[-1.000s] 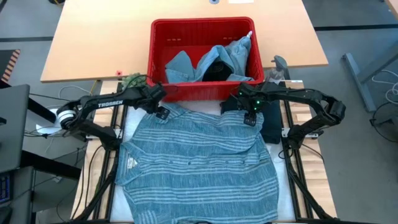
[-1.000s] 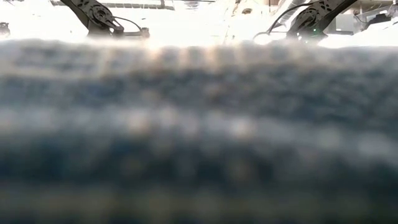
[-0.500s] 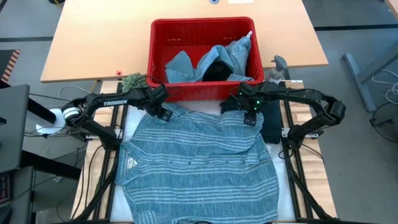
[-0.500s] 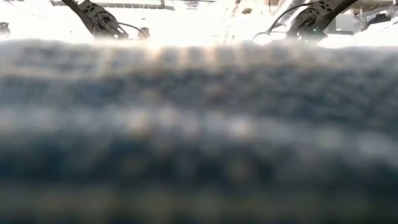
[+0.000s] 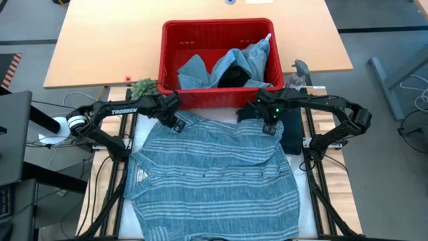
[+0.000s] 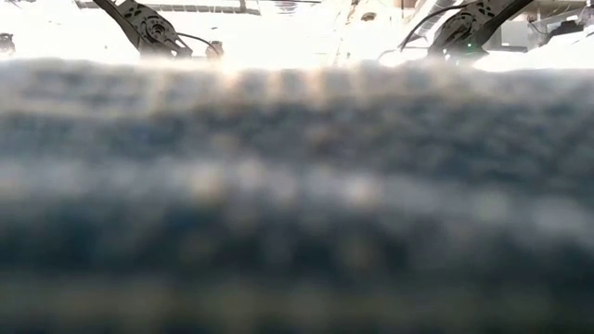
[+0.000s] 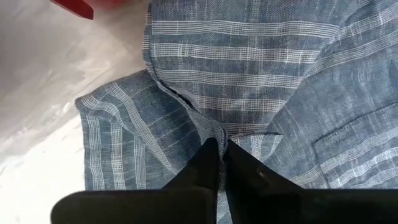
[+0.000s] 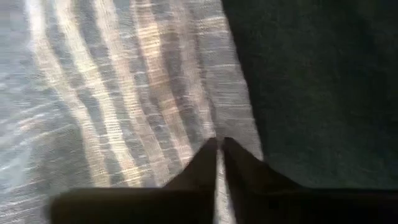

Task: Fold Laundry from Bin
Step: Fold the blue polo shirt

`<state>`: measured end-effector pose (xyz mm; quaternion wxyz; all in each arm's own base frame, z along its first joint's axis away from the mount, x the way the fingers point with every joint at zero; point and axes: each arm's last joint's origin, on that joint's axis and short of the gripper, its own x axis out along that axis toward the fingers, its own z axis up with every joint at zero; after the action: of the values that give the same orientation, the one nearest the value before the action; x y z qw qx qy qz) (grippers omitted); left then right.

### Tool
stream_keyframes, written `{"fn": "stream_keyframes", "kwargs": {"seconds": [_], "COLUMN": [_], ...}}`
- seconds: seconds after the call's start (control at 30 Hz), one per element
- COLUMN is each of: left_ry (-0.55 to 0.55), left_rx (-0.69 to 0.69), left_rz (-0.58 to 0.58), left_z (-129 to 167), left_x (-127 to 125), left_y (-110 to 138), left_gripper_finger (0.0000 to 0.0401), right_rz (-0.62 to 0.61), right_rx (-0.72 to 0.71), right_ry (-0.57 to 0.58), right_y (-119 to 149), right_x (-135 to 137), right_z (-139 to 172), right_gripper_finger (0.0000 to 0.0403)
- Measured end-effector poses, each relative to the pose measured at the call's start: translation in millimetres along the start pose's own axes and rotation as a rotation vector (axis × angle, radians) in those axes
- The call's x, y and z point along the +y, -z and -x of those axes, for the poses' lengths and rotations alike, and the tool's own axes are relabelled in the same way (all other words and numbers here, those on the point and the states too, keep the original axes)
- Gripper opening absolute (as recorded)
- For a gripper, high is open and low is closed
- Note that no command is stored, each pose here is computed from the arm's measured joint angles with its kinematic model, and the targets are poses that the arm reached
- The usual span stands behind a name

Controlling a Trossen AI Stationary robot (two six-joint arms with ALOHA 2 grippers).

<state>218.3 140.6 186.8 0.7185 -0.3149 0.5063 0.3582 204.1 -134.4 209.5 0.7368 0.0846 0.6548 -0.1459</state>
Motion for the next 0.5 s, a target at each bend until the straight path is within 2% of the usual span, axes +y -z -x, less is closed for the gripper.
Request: {"fn": "stream_keyframes", "kwargs": {"seconds": [0.07,0.3,0.37,0.5], "left_ry": [0.0,-0.016,-0.015,-0.006], "left_rx": [0.0,-0.008,-0.007,-0.003], "left_rz": [0.0,-0.004,-0.004,-0.005], "left_z": [0.0,0.0,0.0,0.0], "left_x": [0.0,0.5,0.4,0.1], "left_y": [0.0,-0.2,-0.2,-0.1], "left_gripper_finger": [0.0001,0.0,0.0,0.0], "right_rz": [0.008,0.007,0.003,-0.084], "right_rx": [0.005,-0.022,-0.035,-0.114], "right_ry": [0.018,0.028,0.026,-0.017], "right_y": [0.2,0.4,2.6,11.1], "right_x": [-0.5,-0.7,-2.0,-12.7], "right_z": [0.0,4.3,8.7,22.6], "right_gripper_finger": [0.0016,0.0019,0.0044,0.0139]}}
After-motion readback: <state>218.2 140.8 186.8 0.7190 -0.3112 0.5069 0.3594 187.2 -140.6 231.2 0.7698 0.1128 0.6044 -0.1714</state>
